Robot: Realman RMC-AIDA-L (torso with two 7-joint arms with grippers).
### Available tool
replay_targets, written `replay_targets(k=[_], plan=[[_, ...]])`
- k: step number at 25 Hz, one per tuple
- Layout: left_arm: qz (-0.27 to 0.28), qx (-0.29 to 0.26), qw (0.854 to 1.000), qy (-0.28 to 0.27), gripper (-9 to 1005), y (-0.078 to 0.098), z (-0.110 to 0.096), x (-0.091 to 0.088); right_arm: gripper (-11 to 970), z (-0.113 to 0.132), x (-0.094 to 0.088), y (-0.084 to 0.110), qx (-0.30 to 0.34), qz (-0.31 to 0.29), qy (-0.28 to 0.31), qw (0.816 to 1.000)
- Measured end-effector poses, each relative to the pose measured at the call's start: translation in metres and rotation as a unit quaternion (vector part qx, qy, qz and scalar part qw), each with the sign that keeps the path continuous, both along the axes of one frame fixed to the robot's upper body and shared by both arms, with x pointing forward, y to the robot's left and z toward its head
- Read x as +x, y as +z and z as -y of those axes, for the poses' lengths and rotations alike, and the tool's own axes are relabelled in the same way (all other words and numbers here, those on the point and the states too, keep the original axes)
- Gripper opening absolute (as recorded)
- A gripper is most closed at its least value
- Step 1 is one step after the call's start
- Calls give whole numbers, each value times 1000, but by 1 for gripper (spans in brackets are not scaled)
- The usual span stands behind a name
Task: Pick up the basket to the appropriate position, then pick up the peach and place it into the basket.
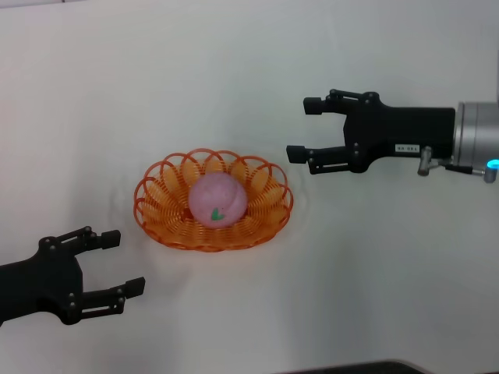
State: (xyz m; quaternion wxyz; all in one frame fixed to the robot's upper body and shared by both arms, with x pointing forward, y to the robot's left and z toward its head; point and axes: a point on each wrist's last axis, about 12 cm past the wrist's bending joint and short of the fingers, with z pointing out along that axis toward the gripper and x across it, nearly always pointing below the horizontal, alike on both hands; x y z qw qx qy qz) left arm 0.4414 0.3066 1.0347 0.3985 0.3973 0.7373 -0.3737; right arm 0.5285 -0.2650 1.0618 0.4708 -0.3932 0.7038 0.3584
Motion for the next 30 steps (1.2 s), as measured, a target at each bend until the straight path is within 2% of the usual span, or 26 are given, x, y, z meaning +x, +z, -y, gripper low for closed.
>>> replay_targets(k=[3, 8, 17, 30], plan=[[0, 1, 1000, 1, 853, 0, 0, 0, 935, 3, -6, -8, 5, 18, -10, 1000], [0, 2, 1000, 3, 854, -1, 0, 0, 935, 14, -30, -27, 4, 47, -35, 998], [2, 5, 1000, 7, 854, -1, -1, 1, 935, 24, -66, -45, -9, 2, -10, 1000], [0, 7, 1000, 14, 854, -5, -1, -1, 935, 24, -61, -41, -8, -2, -1, 1000]])
